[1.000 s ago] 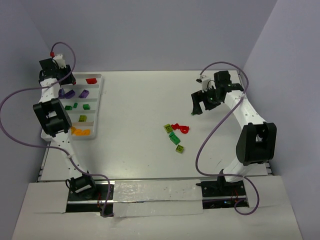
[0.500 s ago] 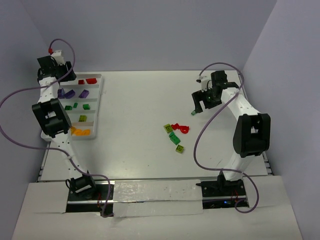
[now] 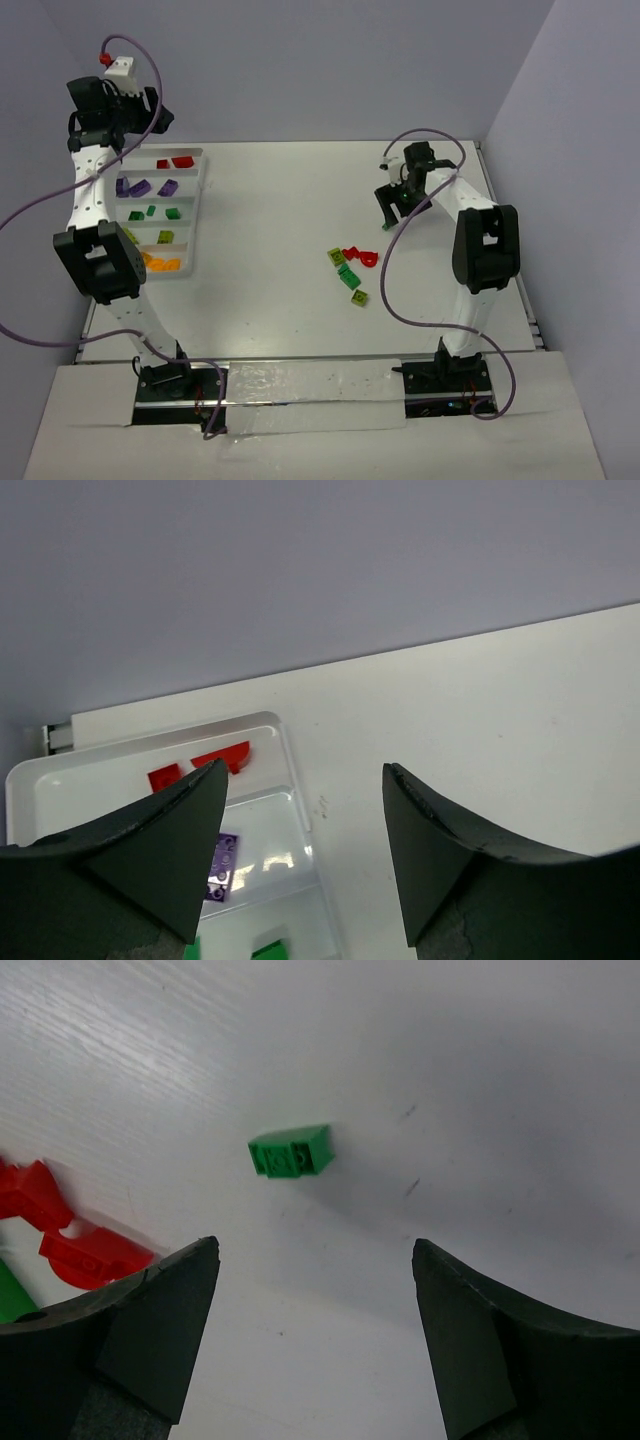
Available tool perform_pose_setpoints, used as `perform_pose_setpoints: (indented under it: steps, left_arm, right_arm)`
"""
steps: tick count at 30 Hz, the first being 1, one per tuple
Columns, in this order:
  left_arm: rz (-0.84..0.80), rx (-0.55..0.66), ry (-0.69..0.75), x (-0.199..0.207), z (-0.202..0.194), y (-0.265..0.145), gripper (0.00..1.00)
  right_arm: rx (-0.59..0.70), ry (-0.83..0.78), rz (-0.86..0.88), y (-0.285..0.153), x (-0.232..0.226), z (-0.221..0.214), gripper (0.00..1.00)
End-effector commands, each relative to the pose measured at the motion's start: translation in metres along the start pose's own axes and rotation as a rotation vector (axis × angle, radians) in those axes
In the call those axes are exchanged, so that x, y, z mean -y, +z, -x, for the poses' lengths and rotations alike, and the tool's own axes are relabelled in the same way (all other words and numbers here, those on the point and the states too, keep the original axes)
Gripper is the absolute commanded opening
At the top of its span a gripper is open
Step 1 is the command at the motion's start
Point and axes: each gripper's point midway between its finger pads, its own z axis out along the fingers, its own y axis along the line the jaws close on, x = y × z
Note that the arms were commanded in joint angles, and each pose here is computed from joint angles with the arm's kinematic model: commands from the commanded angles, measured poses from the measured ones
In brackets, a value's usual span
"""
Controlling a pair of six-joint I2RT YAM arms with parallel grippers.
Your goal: Sort the legos into containers by color
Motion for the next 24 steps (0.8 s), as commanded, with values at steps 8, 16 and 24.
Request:
perform_pose_setpoints:
  steps: [8, 16, 24]
  left_arm:
    - [-0.150, -0.075, -0.131, 0.046, -0.020, -0.027, 0.73]
    - [-0.149, -0.078, -0.130, 0.049, -0.020, -0.031, 0.73]
    - [-0.150, -0.095, -0.144, 0.048, -0.028, -0.029, 0.73]
  right_arm:
    - [-0.076, -0.126, -0.013, 0.028, -0.002, 0.018, 0.74]
    - [-0.144, -0.144, 0.006, 0.039, -0.005, 0.009, 0.64]
    - [-0.162, -0.153, 0.011, 0.044, -0.008, 0.002, 0.59]
